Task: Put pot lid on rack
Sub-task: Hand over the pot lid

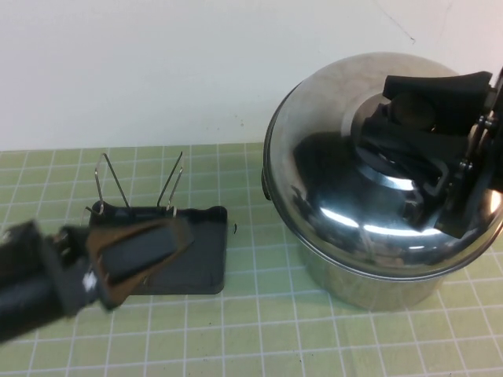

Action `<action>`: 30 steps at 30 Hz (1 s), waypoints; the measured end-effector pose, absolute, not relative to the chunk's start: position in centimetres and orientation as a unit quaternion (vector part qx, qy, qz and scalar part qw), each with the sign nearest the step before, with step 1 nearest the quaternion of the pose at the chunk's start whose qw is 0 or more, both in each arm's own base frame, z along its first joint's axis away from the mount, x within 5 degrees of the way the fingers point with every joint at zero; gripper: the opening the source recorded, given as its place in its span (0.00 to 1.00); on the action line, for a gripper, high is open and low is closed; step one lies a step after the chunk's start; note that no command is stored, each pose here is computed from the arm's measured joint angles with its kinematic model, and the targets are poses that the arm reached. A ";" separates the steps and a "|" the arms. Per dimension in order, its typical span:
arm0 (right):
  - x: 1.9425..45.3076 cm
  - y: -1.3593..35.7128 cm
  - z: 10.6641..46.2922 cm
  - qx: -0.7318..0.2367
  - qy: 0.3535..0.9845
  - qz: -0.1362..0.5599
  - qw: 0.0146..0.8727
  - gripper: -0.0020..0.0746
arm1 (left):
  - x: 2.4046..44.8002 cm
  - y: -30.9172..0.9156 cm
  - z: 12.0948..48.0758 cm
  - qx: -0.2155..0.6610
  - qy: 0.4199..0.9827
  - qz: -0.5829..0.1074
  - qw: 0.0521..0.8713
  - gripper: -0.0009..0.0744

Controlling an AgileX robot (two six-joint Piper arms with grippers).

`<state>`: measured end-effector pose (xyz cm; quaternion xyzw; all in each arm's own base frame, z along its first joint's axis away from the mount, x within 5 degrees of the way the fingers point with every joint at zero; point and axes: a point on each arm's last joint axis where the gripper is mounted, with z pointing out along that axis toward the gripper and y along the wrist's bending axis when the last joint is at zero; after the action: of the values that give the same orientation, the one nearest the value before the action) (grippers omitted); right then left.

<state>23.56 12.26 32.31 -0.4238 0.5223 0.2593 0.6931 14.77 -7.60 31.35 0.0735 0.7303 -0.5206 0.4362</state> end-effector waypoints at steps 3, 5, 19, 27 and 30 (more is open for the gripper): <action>23.4 12.3 32.5 -0.424 0.513 0.268 0.696 0.46 | 17.7 -8.1 31.8 0.087 0.731 -0.550 0.394 0.66; 23.4 12.3 32.6 -0.420 0.509 0.274 0.700 0.46 | 19.5 -8.5 31.7 0.093 0.730 -0.569 0.366 0.67; 23.3 12.2 33.5 -0.385 0.488 0.302 0.722 0.46 | 25.0 -16.0 34.1 0.208 0.703 -0.601 0.319 0.68; 23.5 12.0 33.6 -0.374 0.493 0.297 0.727 0.46 | 26.2 -17.4 36.3 0.224 0.688 -0.595 0.349 0.49; 23.5 12.0 33.6 -0.372 0.495 0.294 0.728 0.47 | 26.0 -17.5 36.9 0.228 0.678 -0.608 0.345 0.26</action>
<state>23.54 11.99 33.57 -0.3719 0.4947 0.2940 0.7284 26.03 -17.51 36.90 0.2283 0.6779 -0.6077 0.3450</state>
